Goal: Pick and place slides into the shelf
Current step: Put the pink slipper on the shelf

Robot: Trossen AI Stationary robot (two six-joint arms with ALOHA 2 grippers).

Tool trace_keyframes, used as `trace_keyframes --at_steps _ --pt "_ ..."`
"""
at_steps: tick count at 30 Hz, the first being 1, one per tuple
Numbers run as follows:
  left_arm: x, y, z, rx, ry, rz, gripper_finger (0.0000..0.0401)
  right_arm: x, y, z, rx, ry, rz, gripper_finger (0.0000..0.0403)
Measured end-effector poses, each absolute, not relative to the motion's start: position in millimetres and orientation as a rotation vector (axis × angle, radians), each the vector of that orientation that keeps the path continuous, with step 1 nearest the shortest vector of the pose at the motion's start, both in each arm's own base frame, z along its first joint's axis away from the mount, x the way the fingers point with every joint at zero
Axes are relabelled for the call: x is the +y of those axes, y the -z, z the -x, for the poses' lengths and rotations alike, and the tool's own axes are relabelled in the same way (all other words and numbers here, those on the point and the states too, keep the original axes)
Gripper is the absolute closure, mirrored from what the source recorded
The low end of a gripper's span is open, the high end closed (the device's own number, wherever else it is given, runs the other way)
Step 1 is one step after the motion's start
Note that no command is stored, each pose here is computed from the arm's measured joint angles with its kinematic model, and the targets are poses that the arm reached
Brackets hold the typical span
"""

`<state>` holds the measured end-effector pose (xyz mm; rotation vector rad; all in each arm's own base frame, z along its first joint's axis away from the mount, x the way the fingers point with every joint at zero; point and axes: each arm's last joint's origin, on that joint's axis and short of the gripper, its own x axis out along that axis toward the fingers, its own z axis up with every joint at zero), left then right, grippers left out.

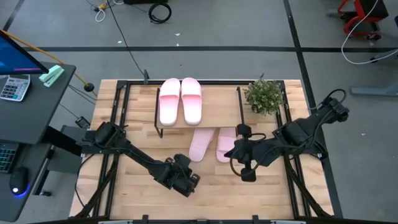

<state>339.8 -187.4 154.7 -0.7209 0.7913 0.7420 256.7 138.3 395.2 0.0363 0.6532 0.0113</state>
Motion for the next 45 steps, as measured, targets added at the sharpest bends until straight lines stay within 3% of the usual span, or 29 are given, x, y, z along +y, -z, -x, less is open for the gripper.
trace_keyframes --at_steps 21,26,45 --pt "-153.8 -193.0 -381.6 0.526 -0.560 0.743 0.0209 130.4 -397.9 -246.8 0.704 0.015 -0.112 0.0384" --pt "-130.2 -192.7 -390.6 0.521 -0.600 0.751 0.0178 128.9 -401.3 -241.8 0.703 0.000 -0.121 0.0378" --pt "-98.1 -189.2 -397.7 0.596 -0.625 0.769 0.0156 129.8 -401.0 -240.2 0.734 -0.051 -0.154 0.0336"
